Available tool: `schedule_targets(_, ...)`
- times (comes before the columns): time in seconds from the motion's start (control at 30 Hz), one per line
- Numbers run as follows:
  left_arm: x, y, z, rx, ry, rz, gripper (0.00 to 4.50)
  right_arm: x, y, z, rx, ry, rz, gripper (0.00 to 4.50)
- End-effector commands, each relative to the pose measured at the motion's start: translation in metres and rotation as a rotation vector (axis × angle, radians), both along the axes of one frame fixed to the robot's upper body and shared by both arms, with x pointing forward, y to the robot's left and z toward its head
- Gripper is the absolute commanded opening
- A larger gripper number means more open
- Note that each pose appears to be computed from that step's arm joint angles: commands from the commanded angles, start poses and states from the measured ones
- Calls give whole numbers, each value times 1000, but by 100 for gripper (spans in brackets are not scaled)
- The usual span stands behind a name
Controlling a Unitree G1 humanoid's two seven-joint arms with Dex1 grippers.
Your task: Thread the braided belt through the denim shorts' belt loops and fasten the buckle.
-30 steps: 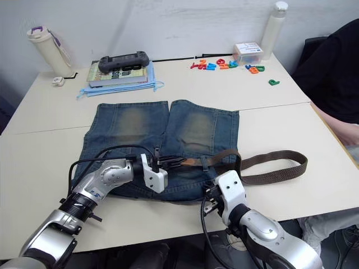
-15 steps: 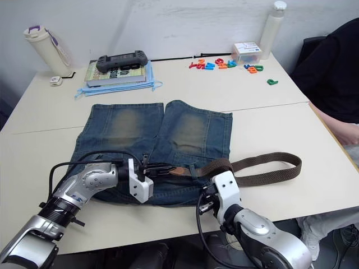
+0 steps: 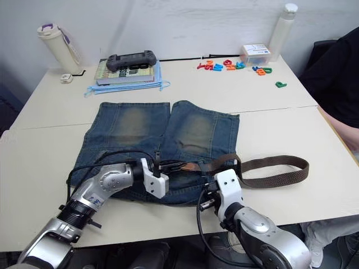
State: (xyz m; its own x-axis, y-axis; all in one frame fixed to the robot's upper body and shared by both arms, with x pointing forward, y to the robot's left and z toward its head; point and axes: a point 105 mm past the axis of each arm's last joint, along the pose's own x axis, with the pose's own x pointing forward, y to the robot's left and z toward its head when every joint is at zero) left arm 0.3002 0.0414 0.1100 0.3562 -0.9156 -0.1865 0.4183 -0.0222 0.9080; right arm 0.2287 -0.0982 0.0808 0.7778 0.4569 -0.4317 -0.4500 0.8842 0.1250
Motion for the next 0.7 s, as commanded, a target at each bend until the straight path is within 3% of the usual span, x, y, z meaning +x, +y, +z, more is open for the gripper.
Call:
schedule_targets(0.03, -12, -20, -10, 2, 51, -64, 0, -1, 3, 4, 3, -13, 5, 12)
schedule_targets(0.3, -14, 5, 0, 45, 104, -31, 0, -1, 5, 4, 3, -8, 5, 12)
schedule_targets(0.5, -21, 22, 25, 41, 161, -26, 0, -1, 3, 2, 0, 1, -6, 12)
schedule_targets(0.7, -17, 36, 43, 101, -12, 1, 0, 0, 3, 2, 1, 2, -4, 12)
